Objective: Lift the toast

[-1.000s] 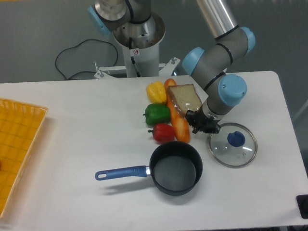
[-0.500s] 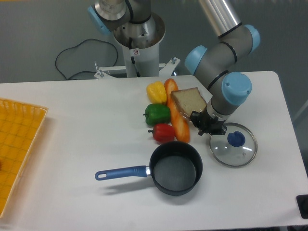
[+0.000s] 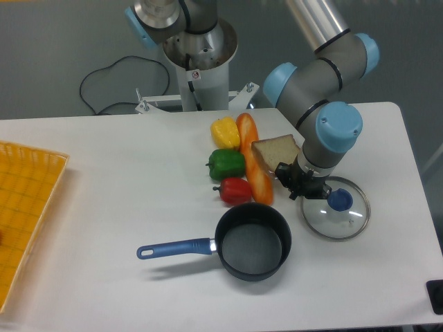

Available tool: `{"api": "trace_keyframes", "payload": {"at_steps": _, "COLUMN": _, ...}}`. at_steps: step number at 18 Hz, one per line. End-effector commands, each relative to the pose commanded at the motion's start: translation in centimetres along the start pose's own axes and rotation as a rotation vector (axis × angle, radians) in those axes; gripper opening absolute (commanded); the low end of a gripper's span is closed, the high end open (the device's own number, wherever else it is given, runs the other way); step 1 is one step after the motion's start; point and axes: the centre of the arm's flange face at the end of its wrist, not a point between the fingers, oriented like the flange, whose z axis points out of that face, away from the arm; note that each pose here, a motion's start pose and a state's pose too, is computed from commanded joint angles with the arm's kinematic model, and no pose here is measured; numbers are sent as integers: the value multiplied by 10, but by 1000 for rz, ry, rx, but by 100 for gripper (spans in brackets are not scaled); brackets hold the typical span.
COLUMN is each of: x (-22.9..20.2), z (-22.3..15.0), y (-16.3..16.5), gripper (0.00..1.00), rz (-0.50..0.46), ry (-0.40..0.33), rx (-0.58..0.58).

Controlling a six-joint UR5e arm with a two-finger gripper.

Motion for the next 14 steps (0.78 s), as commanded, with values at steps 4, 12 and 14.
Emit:
{"api": "trace_keyframes", "payload": {"at_steps": 4, "x": 22, "z": -27, "y": 5, "gripper": 0, "rz": 55, "ry": 13, "rx": 7}}
{"api": "trace_keyframes", "payload": {"at_steps": 12, "x": 37, "z": -52, "y": 6, "gripper": 0, "rz": 118, "ry": 17, "rx": 36}}
{"api": "trace_keyframes", "payload": {"at_steps": 14, "x": 37, "z": -57, "y": 8, "gripper": 0, "rz": 135, "ry": 26, "rx": 31}}
